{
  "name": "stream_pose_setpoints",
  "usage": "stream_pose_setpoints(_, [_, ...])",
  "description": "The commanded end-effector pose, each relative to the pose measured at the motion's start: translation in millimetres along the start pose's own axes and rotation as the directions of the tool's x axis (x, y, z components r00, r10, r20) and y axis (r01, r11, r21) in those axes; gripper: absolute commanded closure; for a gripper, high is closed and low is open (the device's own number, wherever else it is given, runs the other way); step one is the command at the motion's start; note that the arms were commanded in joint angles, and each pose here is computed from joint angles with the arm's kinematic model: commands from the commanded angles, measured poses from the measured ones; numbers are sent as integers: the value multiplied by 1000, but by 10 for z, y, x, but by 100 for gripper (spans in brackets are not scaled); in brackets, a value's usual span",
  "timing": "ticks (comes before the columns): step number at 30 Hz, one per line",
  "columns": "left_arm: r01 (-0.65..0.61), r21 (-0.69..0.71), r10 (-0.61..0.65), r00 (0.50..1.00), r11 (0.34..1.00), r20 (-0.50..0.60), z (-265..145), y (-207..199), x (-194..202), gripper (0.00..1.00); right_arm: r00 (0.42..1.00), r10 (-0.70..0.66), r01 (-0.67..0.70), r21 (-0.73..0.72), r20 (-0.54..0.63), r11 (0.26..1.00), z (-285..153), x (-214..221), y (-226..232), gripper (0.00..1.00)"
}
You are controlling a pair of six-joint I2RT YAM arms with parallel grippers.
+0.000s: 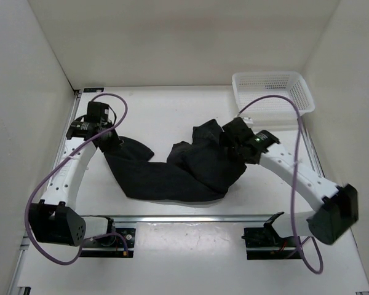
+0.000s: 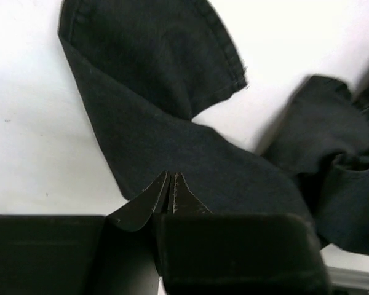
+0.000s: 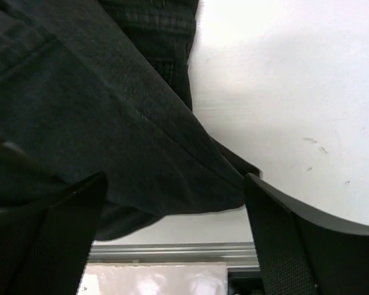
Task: Fold and stack the trousers
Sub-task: Flatten the trousers out
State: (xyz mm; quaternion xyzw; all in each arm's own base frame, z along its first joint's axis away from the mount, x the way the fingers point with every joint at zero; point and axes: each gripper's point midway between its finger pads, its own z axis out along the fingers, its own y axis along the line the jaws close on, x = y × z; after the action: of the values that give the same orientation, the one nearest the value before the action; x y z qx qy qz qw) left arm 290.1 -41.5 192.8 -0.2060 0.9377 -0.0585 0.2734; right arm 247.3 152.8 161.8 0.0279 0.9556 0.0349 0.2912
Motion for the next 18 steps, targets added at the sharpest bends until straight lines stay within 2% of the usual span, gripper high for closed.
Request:
stream_pose_setpoints(1, [-10,24,11,999,1000,-35,52,9,171,84,998,-62,62,-11,-17,998,150,-94,97,0])
stream_pose_setpoints(5, [-9,35,11,999,999,-38,24,31,243,83,992,-80,76,-45,-98,996,409,45,174,0])
stream_pose_setpoints(6, [-9,35,11,999,999,-38,24,31,243,83,990,-90,83,-69,-106,994,462,71,225,9])
stream_pose_setpoints(7, [-9,35,11,999,999,-38,24,31,243,83,988,-102,92,-87,-116,992,490,89,262,28])
stream_pose_setpoints(8, [-9,35,11,999,999,-38,24,31,243,83,988,-101,90,-102,-118,991,485,64,308,51])
stream_pose_setpoints(9, [-9,35,11,999,999,-38,24,31,243,83,989,-105,93,-117,-100,989,443,7,371,99])
stream_pose_setpoints(13, [-18,46,19,1000,999,-19,-23,13,200,83,995,-89,98,-221,50,970,34,-575,690,99])
stream_pose_setpoints(14, [-18,50,18,1000,999,-11,-73,10,188,83,987,-77,112,-264,138,958,-184,-933,851,99])
stream_pose_setpoints(16, [-18,55,18,1000,998,-3,-126,4,172,83,973,-56,125,-306,226,944,-395,-1349,1017,99])
stream_pose_setpoints(17, [-18,45,17,1000,999,3,-123,20,163,83,970,-76,149,-318,230,936,-311,-1480,1168,99])
stream_pose_setpoints(18, [-17,51,17,1000,999,13,-183,11,139,81,945,-19,146,-369,326,918,-616,-1918,1327,99])
